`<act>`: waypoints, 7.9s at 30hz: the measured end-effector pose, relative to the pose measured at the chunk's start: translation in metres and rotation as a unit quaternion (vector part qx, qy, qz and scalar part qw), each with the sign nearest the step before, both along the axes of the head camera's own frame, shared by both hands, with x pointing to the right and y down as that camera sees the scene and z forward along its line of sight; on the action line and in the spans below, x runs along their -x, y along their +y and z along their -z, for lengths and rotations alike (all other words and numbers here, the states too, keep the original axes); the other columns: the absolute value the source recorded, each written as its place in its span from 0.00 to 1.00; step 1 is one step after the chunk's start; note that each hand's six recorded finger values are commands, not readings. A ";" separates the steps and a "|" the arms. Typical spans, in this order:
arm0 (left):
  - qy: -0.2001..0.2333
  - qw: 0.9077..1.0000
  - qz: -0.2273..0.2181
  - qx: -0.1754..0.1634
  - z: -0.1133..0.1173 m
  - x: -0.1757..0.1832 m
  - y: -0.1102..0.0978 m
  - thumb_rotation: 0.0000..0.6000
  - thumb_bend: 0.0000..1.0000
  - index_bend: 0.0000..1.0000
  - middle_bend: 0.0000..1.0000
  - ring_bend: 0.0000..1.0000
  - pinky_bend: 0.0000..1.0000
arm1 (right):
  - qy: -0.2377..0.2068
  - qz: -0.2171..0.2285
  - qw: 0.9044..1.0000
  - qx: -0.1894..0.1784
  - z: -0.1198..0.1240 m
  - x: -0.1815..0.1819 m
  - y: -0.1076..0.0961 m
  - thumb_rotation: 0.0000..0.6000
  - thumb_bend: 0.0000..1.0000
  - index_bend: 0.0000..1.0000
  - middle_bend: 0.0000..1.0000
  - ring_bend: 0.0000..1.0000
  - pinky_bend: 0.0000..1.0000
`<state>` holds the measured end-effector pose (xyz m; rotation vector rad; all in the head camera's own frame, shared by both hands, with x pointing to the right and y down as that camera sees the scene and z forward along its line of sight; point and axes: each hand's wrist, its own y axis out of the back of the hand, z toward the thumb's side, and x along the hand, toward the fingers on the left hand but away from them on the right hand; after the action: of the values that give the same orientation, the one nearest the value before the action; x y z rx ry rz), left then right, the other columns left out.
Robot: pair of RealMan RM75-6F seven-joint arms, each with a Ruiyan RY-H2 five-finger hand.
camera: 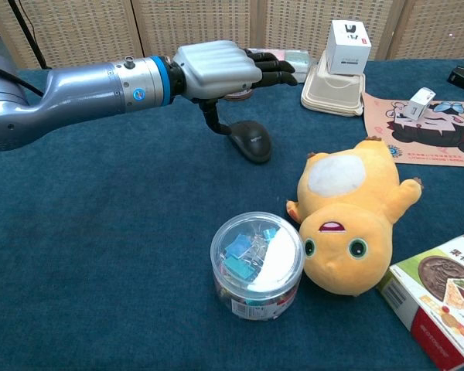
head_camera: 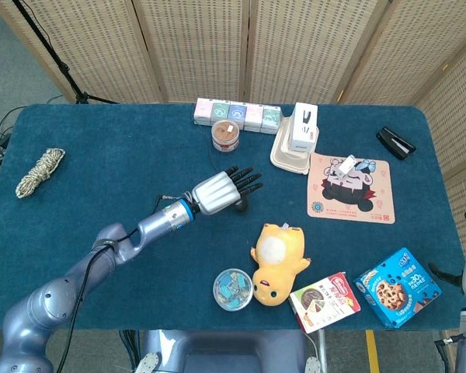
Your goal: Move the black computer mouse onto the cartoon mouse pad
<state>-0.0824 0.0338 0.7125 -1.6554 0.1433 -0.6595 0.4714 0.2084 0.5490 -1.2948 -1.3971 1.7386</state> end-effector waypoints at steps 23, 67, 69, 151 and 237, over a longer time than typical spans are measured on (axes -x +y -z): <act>0.058 0.951 0.301 0.047 0.122 0.249 0.011 1.00 0.00 0.00 0.00 0.00 0.00 | 0.041 0.093 0.995 0.003 -0.010 0.044 -0.068 1.00 0.00 0.00 0.00 0.00 0.00; 0.101 0.839 0.527 0.094 0.154 0.390 0.068 1.00 0.00 0.00 0.00 0.00 0.00 | -0.198 0.272 0.936 0.104 -0.175 0.403 -0.138 1.00 0.00 0.00 0.00 0.00 0.00; 0.101 0.838 0.528 0.095 0.153 0.391 0.068 1.00 0.00 0.00 0.00 0.00 0.00 | -0.199 0.274 0.935 0.107 -0.180 0.410 -0.137 1.00 0.00 0.00 0.00 0.00 0.00; 0.097 0.843 0.512 0.135 0.143 0.379 0.072 1.00 0.00 0.00 0.00 0.00 0.00 | -0.158 0.145 0.975 -0.059 -0.123 0.267 -0.196 1.00 0.43 0.41 0.45 0.43 0.52; 0.135 0.829 0.513 0.177 0.157 0.395 0.075 1.00 0.00 0.00 0.00 0.00 0.00 | -0.005 -0.166 0.980 0.107 -0.210 0.136 -0.157 1.00 0.47 0.41 0.46 0.43 0.52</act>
<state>-0.4778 0.1091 0.5556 -1.9628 1.2508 -1.2997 0.3357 0.0516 0.7591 -1.2331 -1.5348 2.1574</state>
